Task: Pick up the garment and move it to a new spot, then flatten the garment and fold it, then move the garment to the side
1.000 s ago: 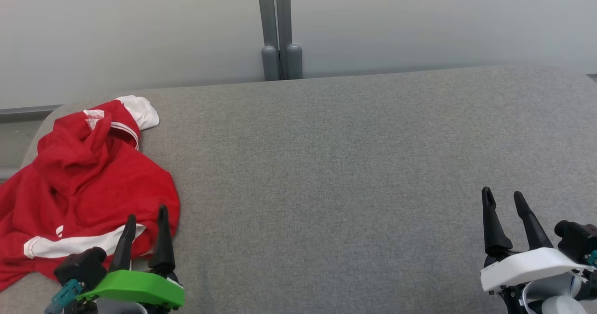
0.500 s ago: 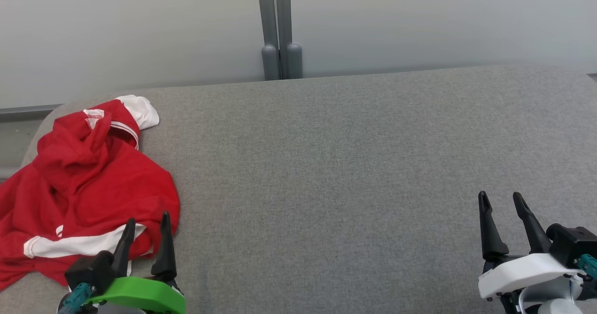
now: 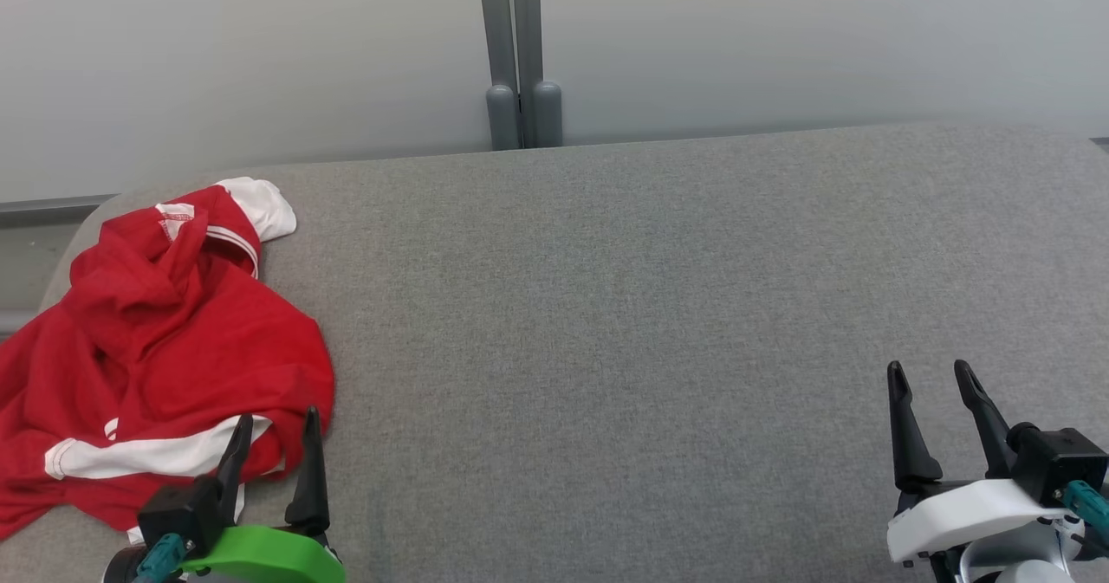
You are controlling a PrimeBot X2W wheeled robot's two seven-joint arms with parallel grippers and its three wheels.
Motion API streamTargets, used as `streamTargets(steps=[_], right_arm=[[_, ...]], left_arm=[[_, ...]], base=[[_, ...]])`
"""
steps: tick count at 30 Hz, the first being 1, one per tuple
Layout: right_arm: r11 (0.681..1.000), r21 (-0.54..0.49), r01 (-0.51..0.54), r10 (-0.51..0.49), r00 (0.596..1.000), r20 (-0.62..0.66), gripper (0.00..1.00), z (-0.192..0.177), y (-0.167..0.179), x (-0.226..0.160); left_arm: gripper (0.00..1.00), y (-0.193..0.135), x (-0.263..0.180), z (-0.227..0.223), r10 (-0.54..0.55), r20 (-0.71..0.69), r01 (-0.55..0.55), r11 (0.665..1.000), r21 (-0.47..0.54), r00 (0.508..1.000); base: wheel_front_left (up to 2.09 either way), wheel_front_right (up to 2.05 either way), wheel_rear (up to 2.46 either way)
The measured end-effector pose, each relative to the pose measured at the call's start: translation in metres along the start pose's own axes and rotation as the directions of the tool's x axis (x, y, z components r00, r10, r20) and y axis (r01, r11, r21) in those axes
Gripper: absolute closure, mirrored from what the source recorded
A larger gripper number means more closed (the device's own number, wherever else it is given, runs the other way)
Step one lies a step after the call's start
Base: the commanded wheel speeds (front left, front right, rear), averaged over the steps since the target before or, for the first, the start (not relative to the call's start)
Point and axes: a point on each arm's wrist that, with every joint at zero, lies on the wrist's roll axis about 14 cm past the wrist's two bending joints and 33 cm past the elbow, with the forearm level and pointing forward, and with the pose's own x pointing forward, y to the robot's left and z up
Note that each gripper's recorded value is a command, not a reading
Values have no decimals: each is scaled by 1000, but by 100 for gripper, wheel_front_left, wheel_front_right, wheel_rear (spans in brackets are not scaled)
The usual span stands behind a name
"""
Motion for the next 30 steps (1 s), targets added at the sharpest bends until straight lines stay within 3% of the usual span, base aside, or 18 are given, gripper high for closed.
streamTargets(steps=[21, 30], right_arm=[[995, -97, -11, 11, 1000, 1, 0, -4, -2, -5], [997, -79, 14, -14, 1000, -1, 0, -5, -8, -7]], left_arm=[[0, -2, -1, 0, -16, 16, 15, 996, 91, 1000], [0, -3, -1, 0, -15, 17, 13, 996, 86, 1000]], base=[[0, 0, 0], [0, 0, 0]])
